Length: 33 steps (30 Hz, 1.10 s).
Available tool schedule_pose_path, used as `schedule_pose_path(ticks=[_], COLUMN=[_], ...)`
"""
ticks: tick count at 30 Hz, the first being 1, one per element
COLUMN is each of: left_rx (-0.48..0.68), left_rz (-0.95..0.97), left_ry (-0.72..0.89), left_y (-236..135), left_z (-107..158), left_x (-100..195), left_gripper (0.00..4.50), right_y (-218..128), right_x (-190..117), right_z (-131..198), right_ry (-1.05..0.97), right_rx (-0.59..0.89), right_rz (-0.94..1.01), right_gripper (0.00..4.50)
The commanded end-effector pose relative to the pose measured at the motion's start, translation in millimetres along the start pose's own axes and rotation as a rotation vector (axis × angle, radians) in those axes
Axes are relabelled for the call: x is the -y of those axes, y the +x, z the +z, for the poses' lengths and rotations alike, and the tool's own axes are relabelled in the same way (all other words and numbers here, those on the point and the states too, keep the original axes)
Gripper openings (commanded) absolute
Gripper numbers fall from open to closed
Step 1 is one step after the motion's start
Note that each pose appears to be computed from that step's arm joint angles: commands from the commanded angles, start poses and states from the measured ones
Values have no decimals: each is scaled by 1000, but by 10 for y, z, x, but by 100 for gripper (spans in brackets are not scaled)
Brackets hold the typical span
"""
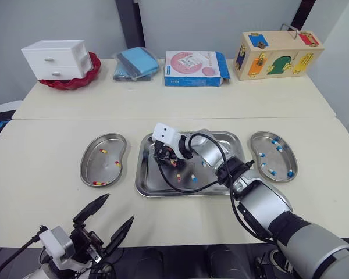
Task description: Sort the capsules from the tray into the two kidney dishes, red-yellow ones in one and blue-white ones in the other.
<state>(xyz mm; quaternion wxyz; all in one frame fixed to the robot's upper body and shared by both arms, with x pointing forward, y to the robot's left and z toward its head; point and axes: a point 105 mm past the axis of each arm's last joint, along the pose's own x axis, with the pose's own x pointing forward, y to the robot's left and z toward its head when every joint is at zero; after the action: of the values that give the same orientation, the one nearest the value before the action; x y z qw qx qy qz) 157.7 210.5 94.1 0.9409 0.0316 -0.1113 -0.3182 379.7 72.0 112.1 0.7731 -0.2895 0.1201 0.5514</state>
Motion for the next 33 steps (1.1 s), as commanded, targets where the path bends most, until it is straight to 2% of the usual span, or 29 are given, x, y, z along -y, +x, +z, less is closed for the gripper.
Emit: schedule_pose_path(ticks=[1,3,6,11,12,18,23,29,33], left_rx=[18,20,20,25,25,30,32,37,61], left_rz=[23,21,21,18,18,12,-9,-105,-209], left_ry=[27,28,30,34,34,40,40,37,45], left_y=[-32,-5,11,74,80,147,148,160,206], left_z=[61,81,90,129,133,192,196,187,173], left_x=[-32,-26,-30,-27,-26,-23,22,161,239], left_gripper=[450,450,450,450,450,450,450,450,450], right_y=[5,11,8,-5,-7,-39,-198,-821,-1420], right_x=[-16,-27,-21,-5,-1,6,37,43,107], right_z=[92,86,83,49,47,66,261,366,108], right_ry=[-19,-15,-11,-2,2,20,67,72,73], right_rx=[22,22,18,9,10,34,144,277,268], right_rz=[16,19,17,10,7,7,15,9,-94], right_gripper=[194,194,146,16,3,3,3,3,3])
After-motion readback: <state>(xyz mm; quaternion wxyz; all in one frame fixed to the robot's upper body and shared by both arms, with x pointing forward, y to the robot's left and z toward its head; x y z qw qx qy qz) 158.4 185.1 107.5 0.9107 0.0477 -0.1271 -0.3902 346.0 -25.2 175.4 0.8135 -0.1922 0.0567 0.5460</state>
